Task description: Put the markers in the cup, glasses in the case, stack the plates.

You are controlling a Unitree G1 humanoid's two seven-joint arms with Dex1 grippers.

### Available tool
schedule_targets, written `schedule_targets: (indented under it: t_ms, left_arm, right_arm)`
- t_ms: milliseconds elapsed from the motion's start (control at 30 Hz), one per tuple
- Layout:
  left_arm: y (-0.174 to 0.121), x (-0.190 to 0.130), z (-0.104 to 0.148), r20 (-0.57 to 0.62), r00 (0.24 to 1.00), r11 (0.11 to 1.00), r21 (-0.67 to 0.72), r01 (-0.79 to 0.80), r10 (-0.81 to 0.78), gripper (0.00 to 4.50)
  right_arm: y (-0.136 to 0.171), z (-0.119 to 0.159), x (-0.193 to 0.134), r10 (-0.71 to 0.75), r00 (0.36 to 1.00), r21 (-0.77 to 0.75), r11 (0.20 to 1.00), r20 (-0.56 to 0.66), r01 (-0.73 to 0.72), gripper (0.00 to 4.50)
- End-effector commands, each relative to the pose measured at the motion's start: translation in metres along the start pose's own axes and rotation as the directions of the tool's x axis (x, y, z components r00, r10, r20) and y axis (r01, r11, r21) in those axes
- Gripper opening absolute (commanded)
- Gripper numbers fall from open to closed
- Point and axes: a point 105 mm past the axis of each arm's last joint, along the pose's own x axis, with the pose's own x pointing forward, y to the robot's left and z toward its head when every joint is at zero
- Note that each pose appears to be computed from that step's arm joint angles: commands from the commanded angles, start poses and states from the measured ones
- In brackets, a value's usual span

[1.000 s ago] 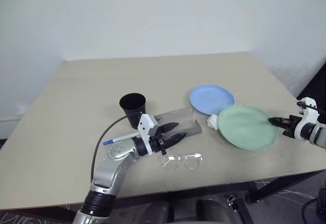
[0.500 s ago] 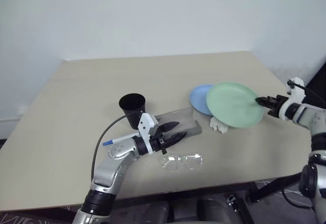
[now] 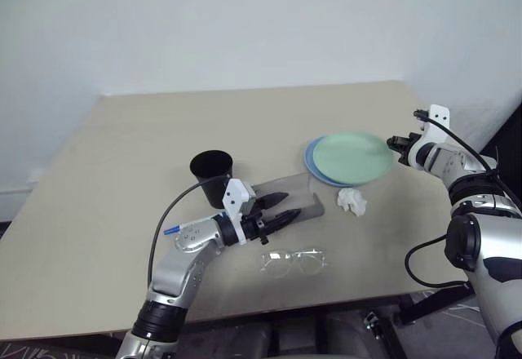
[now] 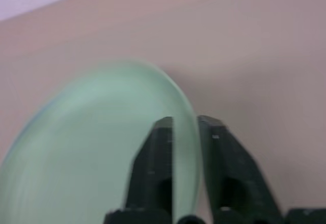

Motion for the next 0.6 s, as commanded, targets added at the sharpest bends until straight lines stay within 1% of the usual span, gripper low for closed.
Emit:
schedule_targets:
  t_ms: [33, 167, 200, 233, 333, 467, 533, 600]
  left_arm:
    - [-0.001, 0.000, 0.013, 0.035, 0.999, 0.999, 0.047, -0.001, -0.001, 2.53]
    - [-0.001, -0.002, 0.013, 0.032, 0.999, 0.999, 0.046, -0.008, 0.007, 2.53]
    - [-0.001, -0.003, 0.013, 0.032, 0.999, 0.999, 0.046, -0.011, 0.009, 2.53]
    - [0.000, -0.003, 0.013, 0.031, 0.999, 0.999, 0.047, -0.012, 0.011, 2.53]
    - [0.002, -0.005, 0.013, 0.029, 0.999, 0.999, 0.048, -0.015, 0.014, 2.53]
    - [0.005, -0.005, 0.013, 0.023, 1.000, 0.999, 0.050, -0.014, 0.013, 2.53]
    - [0.007, -0.004, 0.013, 0.018, 1.000, 0.999, 0.052, -0.011, 0.010, 2.53]
    - [0.008, -0.003, 0.013, 0.016, 1.000, 0.998, 0.055, -0.005, 0.005, 2.53]
  right_arm:
    - [0.005, 0.021, -0.002, 0.020, 0.998, -0.034, 0.999, 0.062, -0.018, 2.25]
    - [0.005, 0.017, -0.005, 0.069, 0.997, -0.072, 0.995, 0.041, -0.066, 2.25]
    - [0.006, 0.016, -0.007, 0.097, 0.995, -0.093, 0.991, 0.030, -0.094, 2.25]
    - [0.009, 0.012, -0.010, 0.154, 0.988, -0.146, 0.977, -0.002, -0.152, 2.25]
    - [0.020, -0.007, -0.023, 0.305, 0.943, -0.284, 0.900, -0.135, -0.331, 2.25]
    - [0.034, -0.028, -0.042, 0.394, 0.885, -0.364, 0.809, -0.248, -0.462, 2.25]
    - [0.039, -0.034, -0.049, 0.421, 0.864, -0.360, 0.788, -0.275, -0.499, 2.62]
    - [0.043, -0.038, -0.055, 0.439, 0.849, -0.354, 0.775, -0.294, -0.523, 3.22]
